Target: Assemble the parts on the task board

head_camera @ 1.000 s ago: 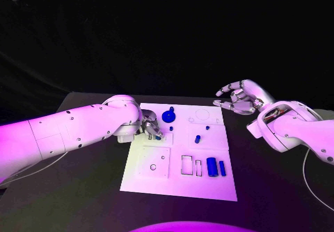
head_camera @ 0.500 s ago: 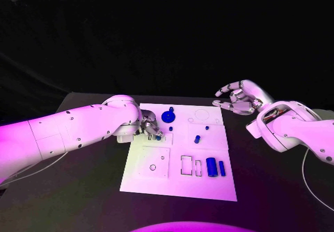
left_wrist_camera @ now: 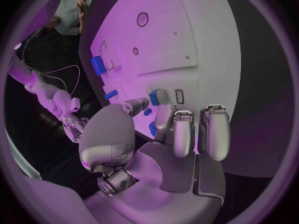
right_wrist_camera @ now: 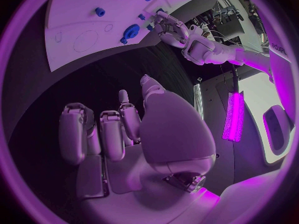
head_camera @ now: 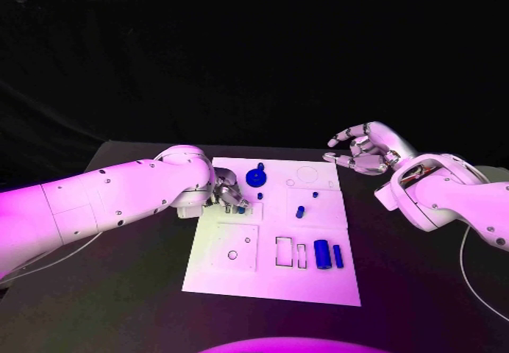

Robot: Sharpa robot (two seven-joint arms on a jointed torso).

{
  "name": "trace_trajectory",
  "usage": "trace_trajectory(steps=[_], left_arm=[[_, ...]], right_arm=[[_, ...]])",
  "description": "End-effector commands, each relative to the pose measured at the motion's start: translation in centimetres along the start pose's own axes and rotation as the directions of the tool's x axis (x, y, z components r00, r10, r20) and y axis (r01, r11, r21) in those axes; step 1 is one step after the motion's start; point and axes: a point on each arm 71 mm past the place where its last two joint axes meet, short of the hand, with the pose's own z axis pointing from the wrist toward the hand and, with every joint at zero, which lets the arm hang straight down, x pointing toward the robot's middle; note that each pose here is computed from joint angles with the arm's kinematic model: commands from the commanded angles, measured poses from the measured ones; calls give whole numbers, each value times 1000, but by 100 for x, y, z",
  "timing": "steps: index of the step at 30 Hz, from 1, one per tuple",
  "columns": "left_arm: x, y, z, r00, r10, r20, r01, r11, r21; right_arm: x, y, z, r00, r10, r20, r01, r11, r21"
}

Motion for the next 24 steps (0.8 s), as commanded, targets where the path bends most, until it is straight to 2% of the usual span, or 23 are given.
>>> trace_trajectory(steps=[1,8,15,20,24], left_arm=[[34,-7,-10,1000,-5,-16,5,1000,7],[-79,-1,-126,999,-19,28,19,1000,25],[-314,-6,-296,995,-36,95,31,998,46],[-491,61,-357,990,-61,128,56,998,40],[-607,139,-342,987,-76,139,74,997,21]], right_arm=[[14,3,-3,1000,-1,-13,1,1000,-9],[10,-18,-4,1000,-3,-11,3,1000,-4],[-2,-47,3,1000,-7,-7,7,1000,2],[-4,-61,6,1000,-8,-8,8,1000,5],[-5,-69,8,1000,-9,-8,9,1000,8]])
